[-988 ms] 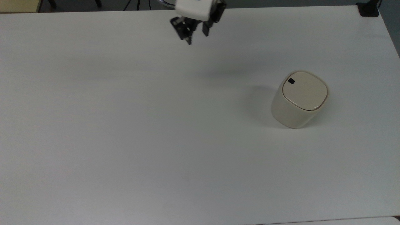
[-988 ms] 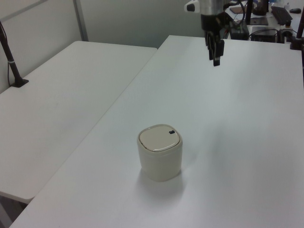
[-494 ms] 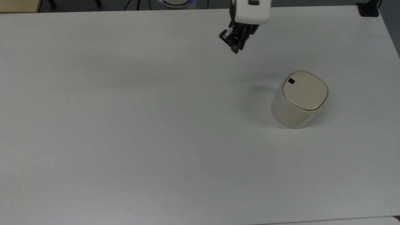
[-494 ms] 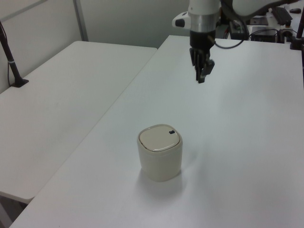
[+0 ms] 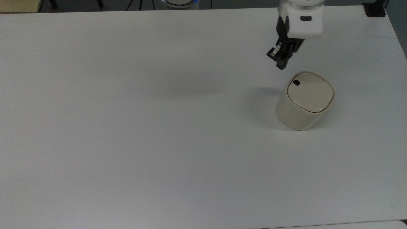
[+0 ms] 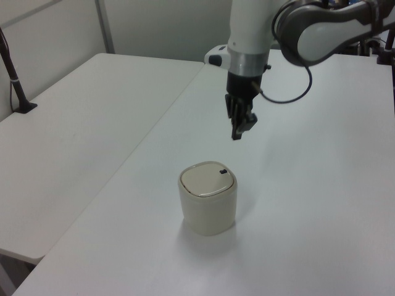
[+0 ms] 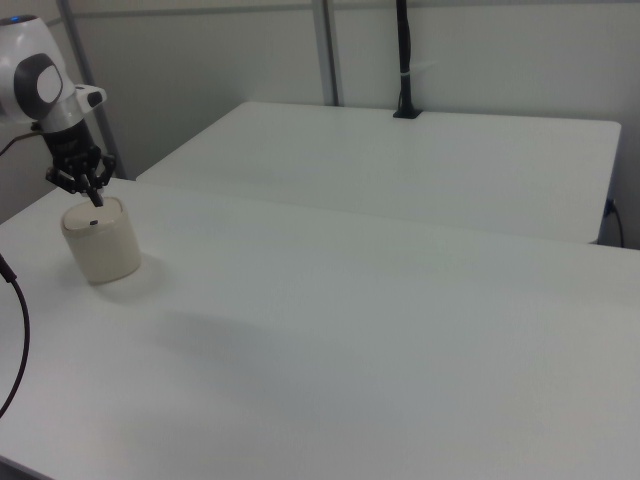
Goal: Open the trash bin
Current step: 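Move the gripper over the cream bin's lid tab, then lower the gripper onto the lid tab and catch its edge, then lift the gripper upward to flip the lid open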
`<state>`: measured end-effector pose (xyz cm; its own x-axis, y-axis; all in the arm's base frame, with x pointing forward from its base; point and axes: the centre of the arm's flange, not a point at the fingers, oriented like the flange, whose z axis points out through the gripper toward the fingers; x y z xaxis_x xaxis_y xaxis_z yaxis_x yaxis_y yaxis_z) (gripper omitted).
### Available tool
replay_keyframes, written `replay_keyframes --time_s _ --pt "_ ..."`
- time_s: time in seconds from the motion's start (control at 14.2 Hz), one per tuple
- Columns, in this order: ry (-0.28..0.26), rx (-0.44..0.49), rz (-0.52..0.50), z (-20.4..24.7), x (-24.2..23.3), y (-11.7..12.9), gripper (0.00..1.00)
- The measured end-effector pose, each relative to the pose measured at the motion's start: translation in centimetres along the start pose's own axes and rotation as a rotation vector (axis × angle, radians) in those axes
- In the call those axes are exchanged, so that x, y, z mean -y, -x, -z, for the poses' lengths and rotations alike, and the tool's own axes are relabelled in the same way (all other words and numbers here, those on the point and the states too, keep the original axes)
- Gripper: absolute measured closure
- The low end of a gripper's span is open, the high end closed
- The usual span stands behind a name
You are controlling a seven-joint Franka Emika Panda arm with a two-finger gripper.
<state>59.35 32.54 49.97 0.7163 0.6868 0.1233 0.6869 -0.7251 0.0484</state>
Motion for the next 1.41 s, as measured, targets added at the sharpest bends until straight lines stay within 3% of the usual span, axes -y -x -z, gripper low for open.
replay_keyframes --time_s 0.78,1.41 --pt "-0.031 -0.004 0.006 -6.3 4.4 -4.4 0.98" --pt "-0.014 -0.029 0.017 -4.9 4.6 -4.8 0.98"
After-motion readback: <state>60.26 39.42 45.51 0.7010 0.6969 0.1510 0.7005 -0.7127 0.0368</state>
